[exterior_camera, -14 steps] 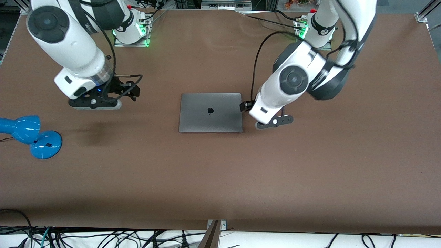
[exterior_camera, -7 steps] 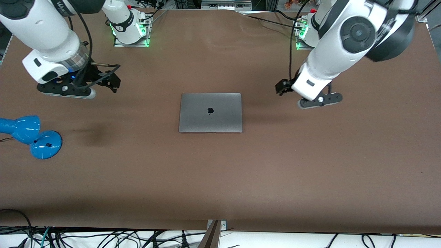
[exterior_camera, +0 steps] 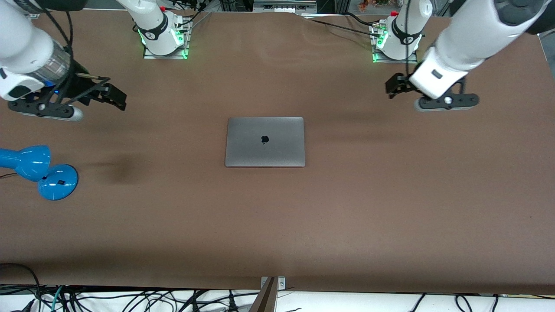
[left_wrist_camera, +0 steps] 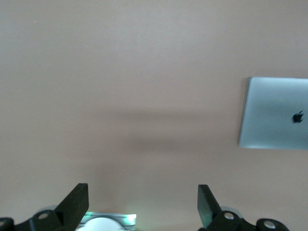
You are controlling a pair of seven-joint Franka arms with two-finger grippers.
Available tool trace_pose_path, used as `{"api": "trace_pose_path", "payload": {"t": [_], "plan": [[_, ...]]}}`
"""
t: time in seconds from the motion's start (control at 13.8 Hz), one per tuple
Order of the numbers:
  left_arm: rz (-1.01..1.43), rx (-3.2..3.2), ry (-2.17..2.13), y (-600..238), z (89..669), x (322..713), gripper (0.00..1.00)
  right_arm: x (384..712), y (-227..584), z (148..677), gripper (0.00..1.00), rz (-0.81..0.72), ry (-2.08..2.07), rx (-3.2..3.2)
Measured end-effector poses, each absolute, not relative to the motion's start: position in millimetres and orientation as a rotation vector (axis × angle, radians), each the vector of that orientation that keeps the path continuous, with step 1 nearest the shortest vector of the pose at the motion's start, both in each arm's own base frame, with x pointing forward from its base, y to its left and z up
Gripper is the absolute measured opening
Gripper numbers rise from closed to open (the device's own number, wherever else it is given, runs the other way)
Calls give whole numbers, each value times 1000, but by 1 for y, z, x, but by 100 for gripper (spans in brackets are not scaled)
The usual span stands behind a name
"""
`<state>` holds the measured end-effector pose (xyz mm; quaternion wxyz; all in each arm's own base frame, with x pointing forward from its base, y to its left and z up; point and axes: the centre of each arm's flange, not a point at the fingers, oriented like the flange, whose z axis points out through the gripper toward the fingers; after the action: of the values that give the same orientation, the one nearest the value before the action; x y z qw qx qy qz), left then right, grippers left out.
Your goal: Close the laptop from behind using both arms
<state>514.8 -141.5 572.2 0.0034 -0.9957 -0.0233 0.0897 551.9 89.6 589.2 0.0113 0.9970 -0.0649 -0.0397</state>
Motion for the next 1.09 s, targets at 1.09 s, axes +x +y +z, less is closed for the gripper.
{"api": "trace_pose_path", "payload": {"t": [1.09], "plan": [[305, -3075, 189, -19, 602, 501, 100, 548, 43, 592, 100, -182, -268, 3104]]}}
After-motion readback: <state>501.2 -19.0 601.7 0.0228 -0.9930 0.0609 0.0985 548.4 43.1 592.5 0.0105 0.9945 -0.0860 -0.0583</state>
